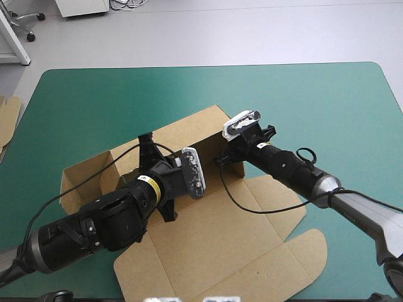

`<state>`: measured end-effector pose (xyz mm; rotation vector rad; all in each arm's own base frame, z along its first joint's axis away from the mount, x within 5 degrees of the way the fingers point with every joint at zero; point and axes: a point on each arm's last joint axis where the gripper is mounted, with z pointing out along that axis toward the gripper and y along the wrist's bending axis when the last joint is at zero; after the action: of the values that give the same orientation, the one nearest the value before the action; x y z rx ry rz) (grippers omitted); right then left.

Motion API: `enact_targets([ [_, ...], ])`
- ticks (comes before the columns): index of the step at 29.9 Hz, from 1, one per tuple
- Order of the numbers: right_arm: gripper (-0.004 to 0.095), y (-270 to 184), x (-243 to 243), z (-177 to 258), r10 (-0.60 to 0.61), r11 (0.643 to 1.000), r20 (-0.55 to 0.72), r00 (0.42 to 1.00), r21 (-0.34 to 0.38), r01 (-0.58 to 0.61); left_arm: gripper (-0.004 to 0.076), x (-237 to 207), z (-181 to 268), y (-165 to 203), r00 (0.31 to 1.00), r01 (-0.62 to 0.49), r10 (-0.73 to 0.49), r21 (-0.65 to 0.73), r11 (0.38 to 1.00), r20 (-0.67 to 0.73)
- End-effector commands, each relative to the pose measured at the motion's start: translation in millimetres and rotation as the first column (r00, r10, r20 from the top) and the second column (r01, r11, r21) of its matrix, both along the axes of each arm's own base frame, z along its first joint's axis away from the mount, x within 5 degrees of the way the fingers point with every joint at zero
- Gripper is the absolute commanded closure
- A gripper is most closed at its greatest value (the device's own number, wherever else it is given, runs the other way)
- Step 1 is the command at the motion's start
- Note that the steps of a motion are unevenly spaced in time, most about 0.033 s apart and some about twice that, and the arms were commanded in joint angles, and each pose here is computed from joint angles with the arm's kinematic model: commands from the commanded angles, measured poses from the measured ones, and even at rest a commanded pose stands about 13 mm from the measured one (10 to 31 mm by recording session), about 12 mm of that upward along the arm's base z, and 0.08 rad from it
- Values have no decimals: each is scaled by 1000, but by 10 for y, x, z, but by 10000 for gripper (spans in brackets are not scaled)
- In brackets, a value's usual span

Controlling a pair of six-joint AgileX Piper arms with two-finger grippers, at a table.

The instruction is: Fold the box

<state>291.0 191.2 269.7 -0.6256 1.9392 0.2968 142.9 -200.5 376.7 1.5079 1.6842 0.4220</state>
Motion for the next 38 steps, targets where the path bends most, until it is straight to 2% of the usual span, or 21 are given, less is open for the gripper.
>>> enact_targets([
  [1,938,-11,-14,222,2,1000,78,997,14,-3,734,72,305,99,977,-54,59,-32,998,204],
  [4,938,-9,-16,220,5,1000,76,997,14,-6,734,120,356,142,961,-100,109,-50,994,254],
  [10,938,-5,-20,217,10,1000,71,997,14,-11,734,316,550,301,970,-195,226,-271,943,87],
  [13,938,-5,-20,217,10,1000,71,997,14,-11,734,438,711,429,964,-215,254,-339,916,75],
  [16,938,-3,-22,215,13,1000,69,998,13,-14,734,594,873,652,932,-286,351,-415,864,87],
  [20,938,-2,-24,214,15,1000,67,998,13,-16,734,814,1003,1038,870,-388,489,-520,761,67],
  [24,938,-2,-24,214,15,1000,67,998,13,-16,729,1013,1006,1489,797,-487,603,-622,613,-30],
  [30,938,-2,-24,214,15,1000,67,998,13,-16,728,1288,746,1985,747,-617,593,-644,451,-300],
  [35,938,-22,-15,205,16,1000,51,999,19,-17,728,1568,433,2402,639,-735,585,-621,274,-499],
  [38,937,-116,30,190,1,999,14,1000,35,-2,728,1655,299,2556,615,-763,582,-589,268,-532],
])
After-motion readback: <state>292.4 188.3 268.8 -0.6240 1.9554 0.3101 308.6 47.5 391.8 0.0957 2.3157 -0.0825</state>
